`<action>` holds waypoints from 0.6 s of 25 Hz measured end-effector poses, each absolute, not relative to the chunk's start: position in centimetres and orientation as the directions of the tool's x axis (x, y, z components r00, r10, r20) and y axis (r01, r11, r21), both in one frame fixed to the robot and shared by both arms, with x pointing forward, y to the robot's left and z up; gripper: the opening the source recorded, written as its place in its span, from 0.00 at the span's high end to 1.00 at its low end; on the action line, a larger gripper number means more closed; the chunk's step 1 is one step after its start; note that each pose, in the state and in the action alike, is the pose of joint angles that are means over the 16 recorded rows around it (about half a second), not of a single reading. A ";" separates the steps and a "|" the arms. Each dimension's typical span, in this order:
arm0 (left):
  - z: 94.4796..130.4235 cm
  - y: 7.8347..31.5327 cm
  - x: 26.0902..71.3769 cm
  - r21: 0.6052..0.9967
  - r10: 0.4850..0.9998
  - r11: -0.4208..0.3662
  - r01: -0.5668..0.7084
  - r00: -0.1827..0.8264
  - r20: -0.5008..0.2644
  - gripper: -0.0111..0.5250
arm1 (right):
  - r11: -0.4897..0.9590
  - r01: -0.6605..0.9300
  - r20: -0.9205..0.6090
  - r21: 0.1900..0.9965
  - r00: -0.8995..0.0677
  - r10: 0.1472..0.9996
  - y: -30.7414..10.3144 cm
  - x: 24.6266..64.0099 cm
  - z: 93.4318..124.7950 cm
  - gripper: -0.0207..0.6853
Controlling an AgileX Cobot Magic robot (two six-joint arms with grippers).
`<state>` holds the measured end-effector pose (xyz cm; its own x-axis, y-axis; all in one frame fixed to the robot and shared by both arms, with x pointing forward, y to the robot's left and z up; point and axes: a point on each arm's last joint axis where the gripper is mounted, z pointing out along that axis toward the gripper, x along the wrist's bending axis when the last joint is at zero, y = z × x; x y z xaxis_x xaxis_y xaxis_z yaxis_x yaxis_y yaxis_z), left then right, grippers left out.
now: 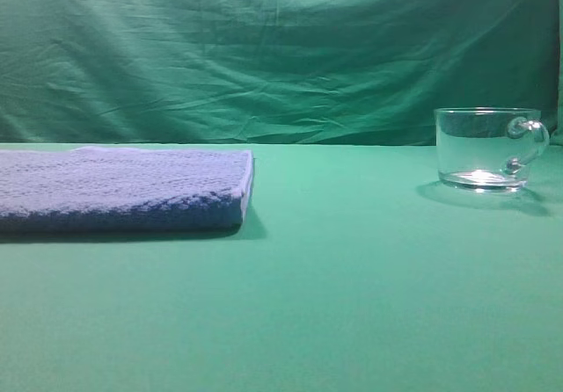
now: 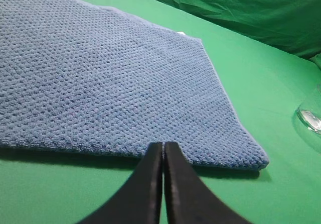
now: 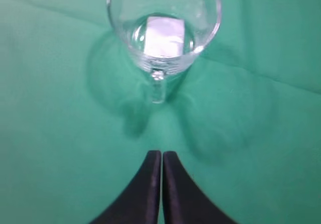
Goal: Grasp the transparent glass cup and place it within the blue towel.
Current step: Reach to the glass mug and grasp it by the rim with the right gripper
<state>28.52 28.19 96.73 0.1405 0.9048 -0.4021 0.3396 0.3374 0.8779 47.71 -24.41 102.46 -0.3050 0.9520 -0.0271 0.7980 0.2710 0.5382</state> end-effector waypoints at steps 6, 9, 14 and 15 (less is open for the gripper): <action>96.7 28.2 28.5 0.878 0.905 0.337 0.340 0.140 -0.402 0.98 | 0.349 0.825 -0.050 0.444 -0.366 0.929 -22.5 50.4 100.9 0.74; 96.7 28.2 28.5 0.878 0.905 0.337 0.340 0.140 -0.402 0.98 | 0.353 0.837 -0.053 0.418 -0.365 0.929 -21.8 51.4 100.2 0.57; 96.7 28.2 28.5 0.878 0.905 0.337 0.340 0.140 -0.402 0.98 | 0.328 0.856 -0.054 0.400 -0.335 0.940 -21.3 53.0 98.9 0.30; 96.7 28.2 28.5 0.878 0.905 0.337 0.340 0.140 -0.402 0.98 | 0.324 0.858 -0.055 0.399 -0.331 0.942 -21.3 53.3 98.7 0.26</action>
